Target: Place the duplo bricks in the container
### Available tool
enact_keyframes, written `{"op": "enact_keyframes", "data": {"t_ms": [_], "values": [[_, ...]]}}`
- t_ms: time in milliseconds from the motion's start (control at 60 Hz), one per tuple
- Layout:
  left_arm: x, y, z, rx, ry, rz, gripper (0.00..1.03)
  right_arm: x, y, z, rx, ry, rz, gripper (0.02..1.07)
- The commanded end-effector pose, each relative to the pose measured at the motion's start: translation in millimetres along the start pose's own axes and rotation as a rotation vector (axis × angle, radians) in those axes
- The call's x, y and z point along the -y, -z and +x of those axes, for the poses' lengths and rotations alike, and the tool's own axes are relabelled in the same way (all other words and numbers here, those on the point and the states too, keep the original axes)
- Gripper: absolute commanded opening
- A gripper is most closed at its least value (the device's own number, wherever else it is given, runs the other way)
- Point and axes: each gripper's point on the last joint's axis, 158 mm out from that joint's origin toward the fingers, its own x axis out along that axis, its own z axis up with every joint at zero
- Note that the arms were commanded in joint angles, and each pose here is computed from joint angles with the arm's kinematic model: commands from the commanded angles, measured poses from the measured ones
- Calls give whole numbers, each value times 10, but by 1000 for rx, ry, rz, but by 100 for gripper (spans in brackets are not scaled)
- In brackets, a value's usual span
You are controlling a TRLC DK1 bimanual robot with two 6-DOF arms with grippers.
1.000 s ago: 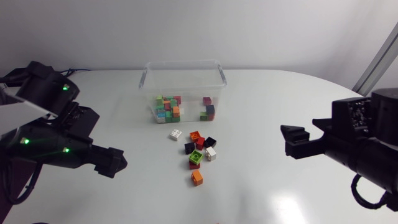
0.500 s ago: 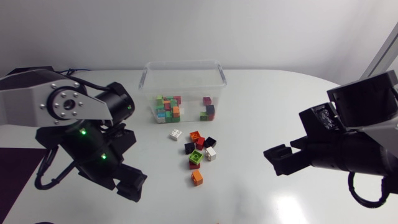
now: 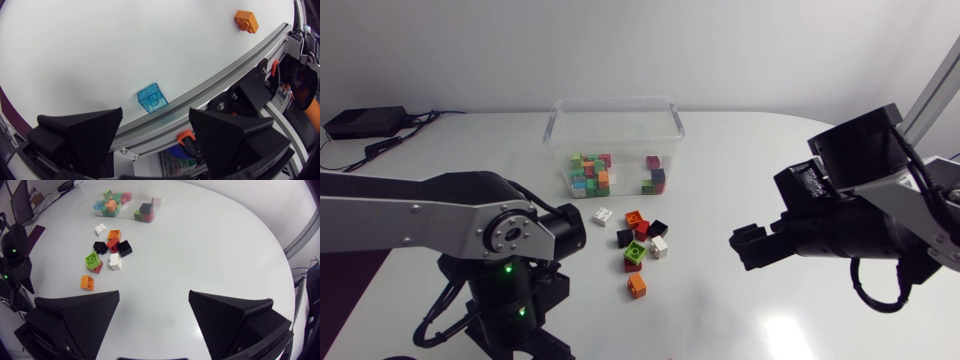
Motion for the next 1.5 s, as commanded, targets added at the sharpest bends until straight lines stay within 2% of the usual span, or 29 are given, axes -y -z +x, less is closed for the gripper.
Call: {"op": "enact_keyframes", "data": {"t_ms": [0, 317, 583, 750, 817, 850, 883, 1050, 1233, 1483], "values": [[-2, 164, 156, -101, -2, -37, 91, -21, 26, 53, -10, -1, 23, 102], [-58, 193, 390, -246, -26, -74, 89, -20, -4, 72, -5, -1, 7, 102], [-77, 104, 537, -284, -33, -86, 85, -20, 11, 105, -5, -1, -5, 102], [-80, -5, 537, -232, -25, -89, 56, -20, 17, 110, -5, -1, -14, 102], [-119, -71, 519, -187, -40, -85, 42, -23, 29, 118, -7, -2, -17, 102], [-151, -125, 496, -150, -57, -81, 30, -21, 25, 117, -3, -1, -18, 102], [-173, -176, 474, -118, -57, -82, 21, -21, 21, 117, -2, -1, -18, 102], [-283, -337, 294, 15, -60, -98, 18, -40, -4, 104, 7, -6, -34, 102], [-414, -581, -157, 242, -85, -112, 18, -147, 19, 111, -8, -35, -57, 102], [-444, -851, -835, 580, -66, -98, 18, -659, 326, 127, -155, -175, -171, 102]]}}
